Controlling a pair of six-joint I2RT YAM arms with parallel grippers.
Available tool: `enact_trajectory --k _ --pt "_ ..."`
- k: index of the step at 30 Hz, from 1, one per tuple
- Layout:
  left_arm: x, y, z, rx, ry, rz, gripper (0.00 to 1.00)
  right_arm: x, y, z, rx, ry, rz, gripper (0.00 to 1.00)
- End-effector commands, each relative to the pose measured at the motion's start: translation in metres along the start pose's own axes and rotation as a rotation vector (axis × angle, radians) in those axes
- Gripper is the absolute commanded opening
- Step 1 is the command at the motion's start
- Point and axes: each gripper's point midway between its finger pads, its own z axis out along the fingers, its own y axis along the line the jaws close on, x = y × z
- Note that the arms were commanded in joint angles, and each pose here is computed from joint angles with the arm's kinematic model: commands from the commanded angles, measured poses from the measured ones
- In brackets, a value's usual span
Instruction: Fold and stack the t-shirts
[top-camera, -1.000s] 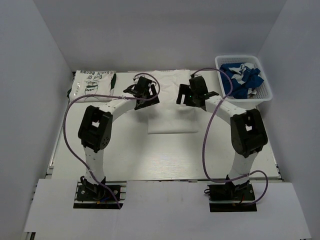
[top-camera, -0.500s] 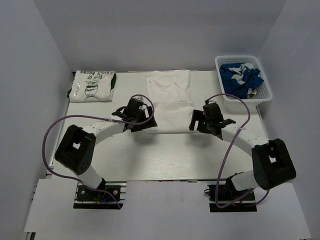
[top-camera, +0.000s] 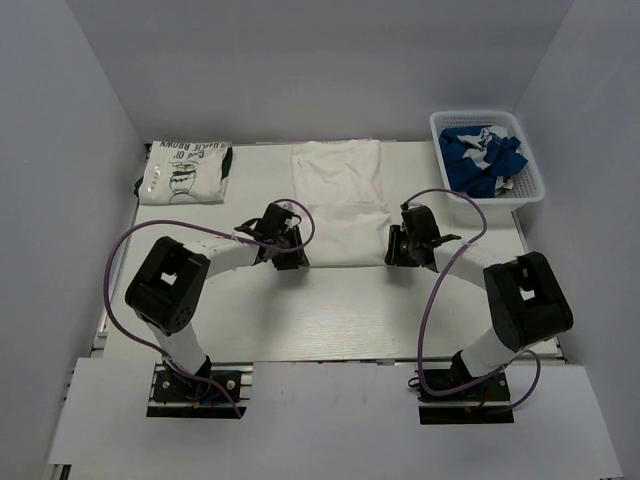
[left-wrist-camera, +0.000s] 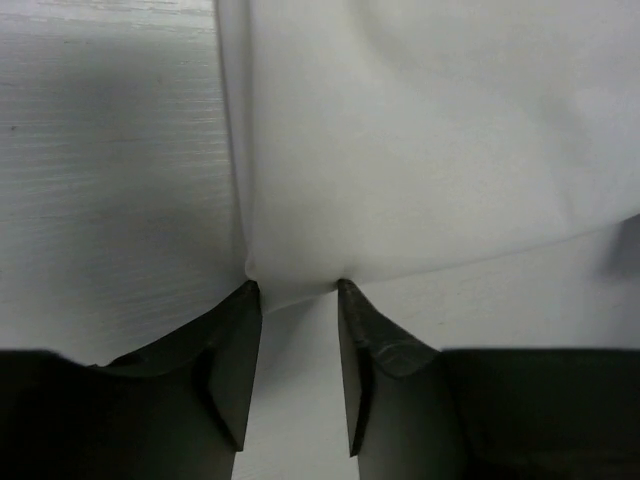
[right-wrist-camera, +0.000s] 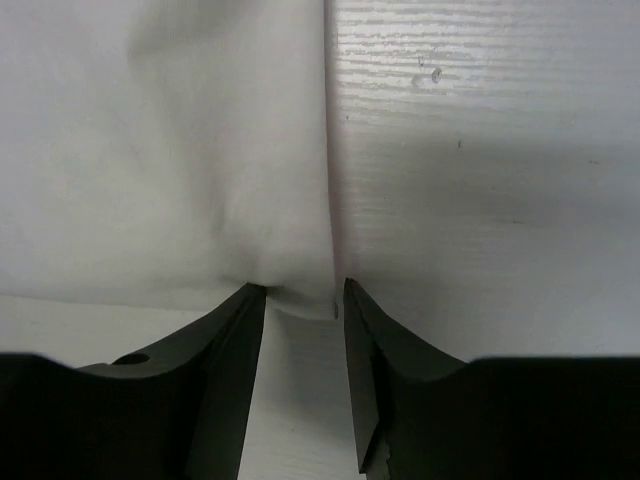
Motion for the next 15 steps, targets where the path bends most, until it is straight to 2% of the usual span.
enact_trajectory --k 1,4,5,7,8,11,15 --pt "0.010 0.004 0.009 -0.013 0.036 0.001 0.40 -0.015 0.005 0.006 -0.022 -0.034 -0.006 0.43" --pt "0.009 0.007 0.015 -0.038 0.038 0.000 0.28 -0.016 0.004 0.012 -0.015 -0.033 -0.014 0.38" --pt "0.007 0.009 0.018 -0.053 0.039 -0.001 0.17 -0.015 0.003 0.014 -0.016 -0.024 -0.013 0.28" --pt "0.003 0.008 0.019 -0.066 0.039 0.009 0.03 -0.016 0.004 0.014 -0.018 -0.019 -0.014 0.16" --pt "-0.001 0.009 0.018 -0.078 0.029 0.010 0.00 -0.015 0.005 0.014 -0.019 -0.012 -0.021 0.08" --pt "-0.002 0.016 0.018 -0.111 0.017 0.021 0.00 -0.016 0.008 0.009 -0.039 -0.021 -0.024 0.00" --pt "-0.004 0.006 0.005 -0.042 -0.016 0.043 0.00 -0.017 0.014 -0.003 -0.066 -0.029 -0.030 0.00"
